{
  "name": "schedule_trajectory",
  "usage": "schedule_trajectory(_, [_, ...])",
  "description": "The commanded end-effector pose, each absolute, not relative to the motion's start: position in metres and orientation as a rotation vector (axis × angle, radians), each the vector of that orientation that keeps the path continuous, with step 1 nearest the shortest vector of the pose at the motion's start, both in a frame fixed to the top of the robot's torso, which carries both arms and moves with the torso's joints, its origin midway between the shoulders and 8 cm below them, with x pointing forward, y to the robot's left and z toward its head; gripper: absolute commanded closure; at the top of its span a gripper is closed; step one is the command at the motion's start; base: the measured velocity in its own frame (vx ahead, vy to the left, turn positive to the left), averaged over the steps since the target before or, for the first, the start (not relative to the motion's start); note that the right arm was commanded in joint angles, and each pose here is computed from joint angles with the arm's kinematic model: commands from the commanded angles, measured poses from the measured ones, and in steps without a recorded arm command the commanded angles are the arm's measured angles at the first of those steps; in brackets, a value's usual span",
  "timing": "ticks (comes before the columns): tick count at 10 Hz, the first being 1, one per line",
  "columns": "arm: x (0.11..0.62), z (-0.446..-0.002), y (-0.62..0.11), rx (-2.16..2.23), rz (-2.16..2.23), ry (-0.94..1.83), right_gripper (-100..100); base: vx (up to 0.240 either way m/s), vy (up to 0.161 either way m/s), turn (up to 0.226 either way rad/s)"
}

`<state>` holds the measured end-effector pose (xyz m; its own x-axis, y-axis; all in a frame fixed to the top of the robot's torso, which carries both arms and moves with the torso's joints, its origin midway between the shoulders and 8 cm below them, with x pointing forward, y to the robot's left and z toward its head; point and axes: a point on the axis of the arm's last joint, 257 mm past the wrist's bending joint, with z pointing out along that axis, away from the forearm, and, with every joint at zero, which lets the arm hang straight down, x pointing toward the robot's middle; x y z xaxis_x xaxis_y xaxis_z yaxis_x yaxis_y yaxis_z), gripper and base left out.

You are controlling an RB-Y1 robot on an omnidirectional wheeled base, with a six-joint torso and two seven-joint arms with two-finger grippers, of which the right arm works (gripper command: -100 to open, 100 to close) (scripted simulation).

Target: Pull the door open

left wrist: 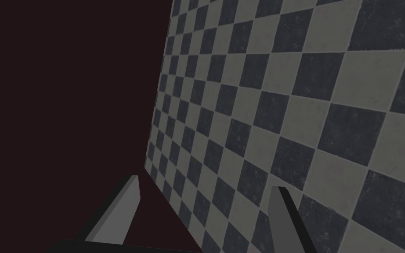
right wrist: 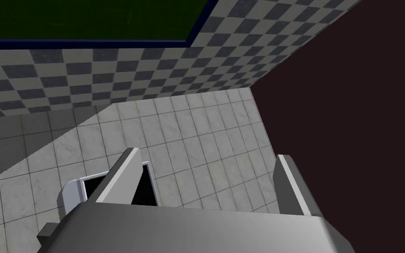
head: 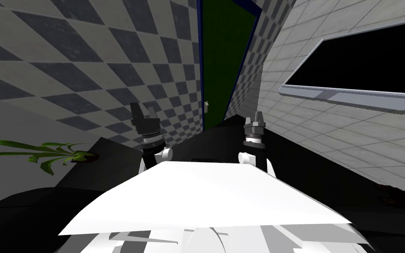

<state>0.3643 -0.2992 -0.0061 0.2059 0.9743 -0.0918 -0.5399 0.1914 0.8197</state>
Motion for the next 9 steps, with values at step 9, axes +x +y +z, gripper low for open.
schedule_trajectory(9, [0.403, -0.059, -0.269, 0.569, 1.009, 0.947, -100, 0.166, -0.005, 0.017])
